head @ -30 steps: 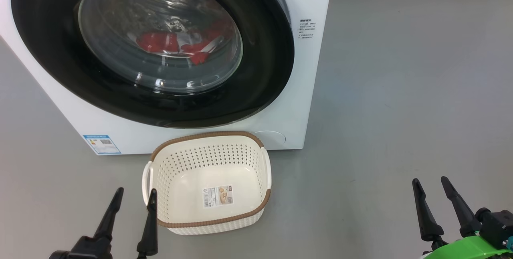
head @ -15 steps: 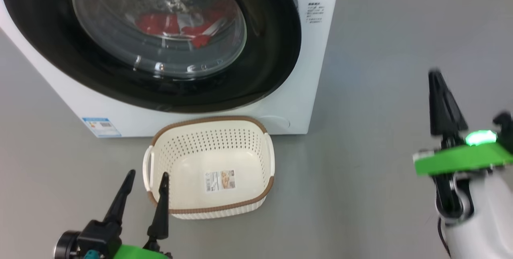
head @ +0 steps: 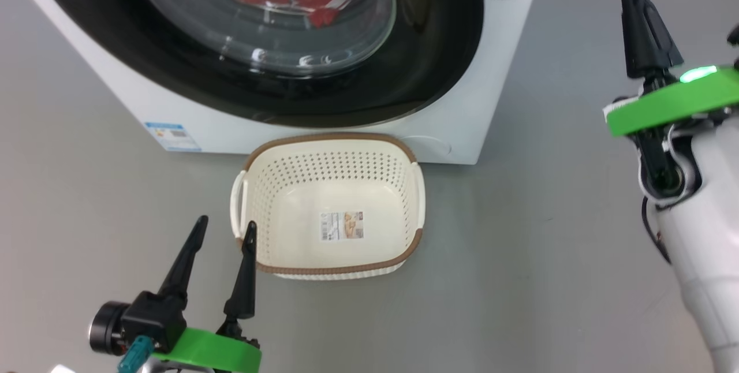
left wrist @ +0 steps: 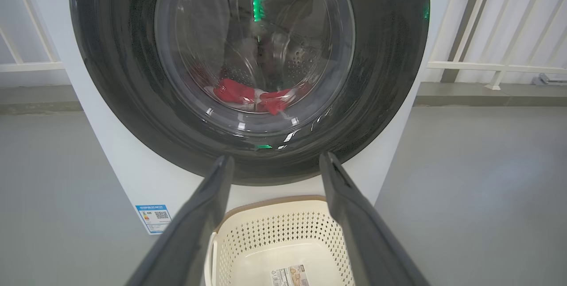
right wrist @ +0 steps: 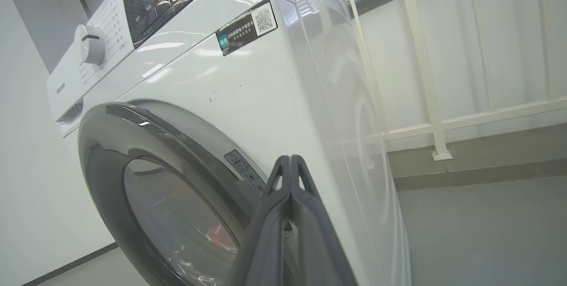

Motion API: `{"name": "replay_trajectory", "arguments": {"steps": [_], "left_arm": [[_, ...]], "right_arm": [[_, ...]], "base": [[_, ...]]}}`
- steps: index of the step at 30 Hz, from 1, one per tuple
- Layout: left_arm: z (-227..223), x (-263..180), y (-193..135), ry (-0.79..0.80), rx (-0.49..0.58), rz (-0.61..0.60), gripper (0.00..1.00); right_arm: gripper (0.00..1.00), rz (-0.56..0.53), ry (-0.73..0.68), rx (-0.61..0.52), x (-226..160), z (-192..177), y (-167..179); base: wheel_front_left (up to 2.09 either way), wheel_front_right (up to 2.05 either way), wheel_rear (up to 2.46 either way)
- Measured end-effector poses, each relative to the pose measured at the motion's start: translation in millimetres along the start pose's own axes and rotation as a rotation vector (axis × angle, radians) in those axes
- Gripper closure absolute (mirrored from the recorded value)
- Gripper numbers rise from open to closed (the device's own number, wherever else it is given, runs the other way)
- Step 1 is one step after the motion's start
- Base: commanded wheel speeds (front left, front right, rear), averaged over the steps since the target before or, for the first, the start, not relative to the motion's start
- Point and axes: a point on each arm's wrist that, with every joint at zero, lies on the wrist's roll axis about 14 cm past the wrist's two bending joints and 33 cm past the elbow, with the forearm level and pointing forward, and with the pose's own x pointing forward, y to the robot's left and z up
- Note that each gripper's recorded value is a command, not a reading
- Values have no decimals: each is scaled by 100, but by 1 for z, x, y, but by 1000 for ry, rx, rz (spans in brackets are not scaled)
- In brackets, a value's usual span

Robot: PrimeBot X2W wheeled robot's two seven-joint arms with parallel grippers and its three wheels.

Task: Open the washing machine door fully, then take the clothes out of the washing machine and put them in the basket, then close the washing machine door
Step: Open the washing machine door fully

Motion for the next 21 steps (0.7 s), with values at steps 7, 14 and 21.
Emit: {"name": "replay_trajectory", "arguments": {"steps": [7, 14, 21], "left_arm": [[-4, 4, 9, 13, 8, 22, 0], [-15, 9, 13, 42, 6, 37, 0], [-23, 19, 17, 58, 7, 40, 0]], "right_arm": [[100, 59, 152, 84, 30, -37, 12], [100, 101, 322, 227, 49, -68, 21], [100, 100, 451, 446, 63, -89, 25]], "base": [[0, 0, 0], [0, 0, 0], [0, 0, 0]]}}
